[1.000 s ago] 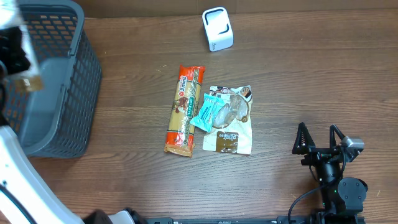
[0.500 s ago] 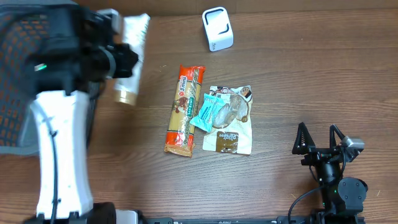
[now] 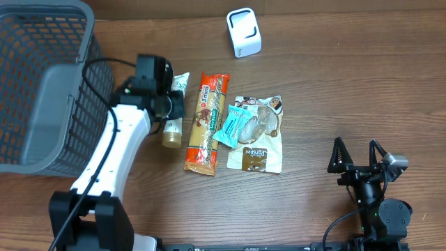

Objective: Scan the item barcode
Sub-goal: 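Place the Pantene tube left of the spaghetti pack and withdraw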

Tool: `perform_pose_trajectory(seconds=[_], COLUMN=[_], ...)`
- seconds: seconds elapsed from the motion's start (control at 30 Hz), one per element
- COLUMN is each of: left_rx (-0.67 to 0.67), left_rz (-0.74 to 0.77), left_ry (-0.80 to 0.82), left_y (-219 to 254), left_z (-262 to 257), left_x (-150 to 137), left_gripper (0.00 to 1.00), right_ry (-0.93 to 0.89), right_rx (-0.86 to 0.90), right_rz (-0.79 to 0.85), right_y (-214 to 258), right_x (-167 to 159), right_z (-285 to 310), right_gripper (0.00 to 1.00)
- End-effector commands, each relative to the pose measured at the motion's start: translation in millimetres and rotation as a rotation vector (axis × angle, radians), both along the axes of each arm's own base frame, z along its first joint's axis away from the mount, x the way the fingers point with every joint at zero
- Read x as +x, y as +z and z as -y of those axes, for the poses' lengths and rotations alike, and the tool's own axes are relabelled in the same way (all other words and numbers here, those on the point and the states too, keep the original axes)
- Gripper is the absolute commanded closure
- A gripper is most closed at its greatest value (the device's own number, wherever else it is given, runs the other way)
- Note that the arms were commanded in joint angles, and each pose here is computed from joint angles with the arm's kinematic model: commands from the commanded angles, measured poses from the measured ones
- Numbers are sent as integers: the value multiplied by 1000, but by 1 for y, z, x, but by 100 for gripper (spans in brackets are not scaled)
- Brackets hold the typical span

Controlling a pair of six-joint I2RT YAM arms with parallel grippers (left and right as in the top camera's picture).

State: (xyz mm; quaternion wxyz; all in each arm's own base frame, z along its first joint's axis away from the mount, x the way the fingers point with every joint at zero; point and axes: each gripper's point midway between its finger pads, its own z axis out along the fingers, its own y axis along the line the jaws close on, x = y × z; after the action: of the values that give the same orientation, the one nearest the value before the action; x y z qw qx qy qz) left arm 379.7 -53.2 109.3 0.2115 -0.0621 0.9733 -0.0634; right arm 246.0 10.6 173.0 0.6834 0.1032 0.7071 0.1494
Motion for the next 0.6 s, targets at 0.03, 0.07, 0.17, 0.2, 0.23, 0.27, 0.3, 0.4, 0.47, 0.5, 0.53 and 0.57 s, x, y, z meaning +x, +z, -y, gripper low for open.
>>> perform_pose_trajectory(seconds=[0.03,0.07,0.17,0.2,0.23,0.27,0.3,0.4,0.47,0.5,0.53,0.57], left_rx=[-32,-41,-45,-45,-46,-47,-47,-53,-57,-57,-57,-59], left_rz=[16,27,45,46,47,44,40,30,31,32,32,36], left_ry=[3,-9,-38,-46,-53,-57,-65,-86,-107,-116,-126,-138], left_y=[-33,-41,-60,-64,-68,-71,-74,-76,-76,-76,-76,-75], left_z=[10,15,25,27,29,31,34,43,50,53,56,61], left_x=[-9,-11,-17,-20,-23,-25,-28,-33,-35,-35,-36,-37], left_gripper=[96,96,96,96,96,95,92,76,54,46,36,25], right_ry=[-13,-14,-13,-14,-13,-13,-14,-13,-13,-13,-13,-13], right_rx=[-2,-2,-2,-2,-2,-2,-2,-2,-2,-2,-2,-2], right_rz=[1,1,1,1,1,1,1,1,1,1,1,1], right_y=[-2,-2,-2,-2,-2,-2,-2,-2,-2,-2,-2,-2], right_x=[0,0,0,0,0,0,0,0,0,0,0,0], right_z=[3,3,3,3,3,3,3,3,3,3,3,3], right_gripper=[0,0,0,0,0,0,0,0,0,0,0,0])
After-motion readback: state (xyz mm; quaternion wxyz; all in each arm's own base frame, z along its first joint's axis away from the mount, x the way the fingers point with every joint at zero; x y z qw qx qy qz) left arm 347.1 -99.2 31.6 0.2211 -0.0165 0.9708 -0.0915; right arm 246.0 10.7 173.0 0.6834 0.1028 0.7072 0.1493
